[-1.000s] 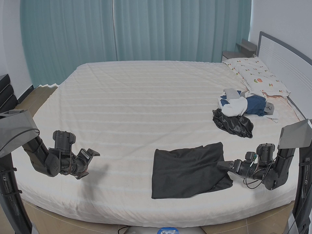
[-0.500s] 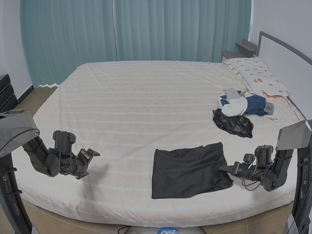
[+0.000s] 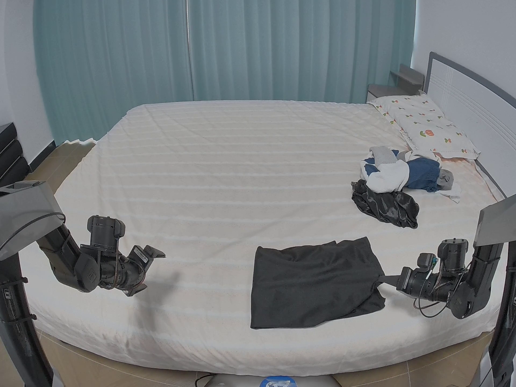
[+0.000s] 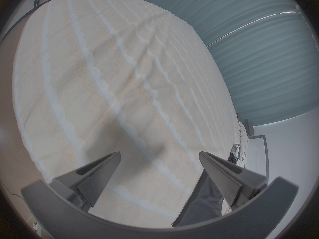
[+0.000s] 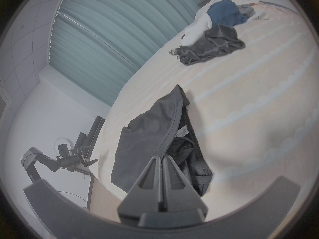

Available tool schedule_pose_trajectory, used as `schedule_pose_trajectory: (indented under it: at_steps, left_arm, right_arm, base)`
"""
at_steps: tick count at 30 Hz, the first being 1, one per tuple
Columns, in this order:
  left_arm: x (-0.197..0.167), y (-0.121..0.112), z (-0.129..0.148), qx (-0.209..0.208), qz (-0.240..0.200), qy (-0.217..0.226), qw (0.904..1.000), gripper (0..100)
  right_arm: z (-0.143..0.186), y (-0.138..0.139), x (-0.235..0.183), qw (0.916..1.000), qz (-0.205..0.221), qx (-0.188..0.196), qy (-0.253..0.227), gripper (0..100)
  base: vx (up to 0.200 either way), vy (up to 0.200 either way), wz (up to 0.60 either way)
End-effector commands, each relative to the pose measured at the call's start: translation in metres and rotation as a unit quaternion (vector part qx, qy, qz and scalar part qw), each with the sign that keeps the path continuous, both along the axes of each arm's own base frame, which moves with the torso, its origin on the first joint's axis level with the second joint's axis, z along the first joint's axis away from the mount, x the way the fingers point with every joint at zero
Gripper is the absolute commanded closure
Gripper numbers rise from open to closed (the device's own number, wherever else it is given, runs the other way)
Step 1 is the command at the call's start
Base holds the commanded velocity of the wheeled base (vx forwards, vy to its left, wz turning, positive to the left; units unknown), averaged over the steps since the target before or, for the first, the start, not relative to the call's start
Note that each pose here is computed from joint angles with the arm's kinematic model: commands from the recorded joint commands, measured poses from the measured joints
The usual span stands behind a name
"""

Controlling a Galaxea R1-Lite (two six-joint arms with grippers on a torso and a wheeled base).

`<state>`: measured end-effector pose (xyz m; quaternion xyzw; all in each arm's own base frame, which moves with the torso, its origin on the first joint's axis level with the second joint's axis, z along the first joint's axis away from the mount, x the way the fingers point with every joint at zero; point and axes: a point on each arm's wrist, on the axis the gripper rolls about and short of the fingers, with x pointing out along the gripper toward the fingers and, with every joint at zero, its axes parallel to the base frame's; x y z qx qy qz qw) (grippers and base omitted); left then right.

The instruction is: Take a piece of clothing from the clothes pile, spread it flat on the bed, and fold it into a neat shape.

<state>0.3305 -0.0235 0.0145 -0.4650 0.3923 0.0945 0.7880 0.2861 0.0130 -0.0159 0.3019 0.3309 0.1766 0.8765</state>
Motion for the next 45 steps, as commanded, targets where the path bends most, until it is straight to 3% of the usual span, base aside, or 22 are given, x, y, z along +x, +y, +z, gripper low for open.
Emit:
schedule_pose_trajectory:
  at_steps: [1,8,13,21,22,25,29,36,41,45]
  left_arm:
    - [0.0,0.0,0.0,0.0,0.001,-0.001,1.0,0]
    - [0.0,0.0,0.0,-0.001,0.001,-0.001,1.0,0]
    - [0.0,0.0,0.0,0.0,0.001,0.0,1.0,0]
    - [0.0,0.0,0.0,0.0,0.001,0.0,1.0,0]
    - [0.0,0.0,0.0,0.0,0.001,0.0,1.0,0]
    - [0.0,0.0,0.0,0.0,0.001,0.0,1.0,0]
    - [0.0,0.0,0.0,0.0,0.001,0.0,1.0,0]
    - [0.002,0.001,0.0,0.001,0.005,-0.002,1.0,0]
    - [0.001,0.0,-0.001,0.004,0.003,-0.001,1.0,0]
    - [0.001,0.0,-0.002,0.005,0.002,0.001,1.0,0]
  right_arm:
    - [0.014,-0.009,-0.002,0.9997,-0.016,-0.001,-0.02,100]
    - [0.015,-0.015,-0.007,0.9997,-0.014,-0.017,-0.003,100]
    - [0.009,-0.018,-0.01,0.9979,0.011,-0.053,0.037,100]
    - [-0.012,-0.019,-0.008,0.9958,0.019,-0.06,0.067,100]
    - [-0.012,-0.02,-0.008,0.9957,0.019,-0.06,0.068,0]
    - [-0.019,-0.021,-0.005,0.9952,0.021,-0.063,0.072,0]
    - [-0.01,-0.023,0.007,0.9974,0.015,-0.06,0.038,0]
    - [-0.004,-0.018,0.034,0.9998,-0.017,-0.003,0.013,0]
    - [-0.015,-0.002,0.057,0.9984,-0.033,0.046,0.005,0]
    - [-0.035,0.008,0.071,0.9984,-0.045,0.036,0.003,0]
  base:
    - [0.0,0.0,0.0]
    - [0.0,0.0,0.0]
    - [0.0,0.0,0.0]
    - [0.0,0.0,0.0]
    - [0.0,0.0,0.0]
    - [0.0,0.0,0.0]
    - [0.0,0.0,0.0]
    - [0.0,0.0,0.0]
    - [0.2,0.0,0.0]
    - [0.05,0.0,0.0]
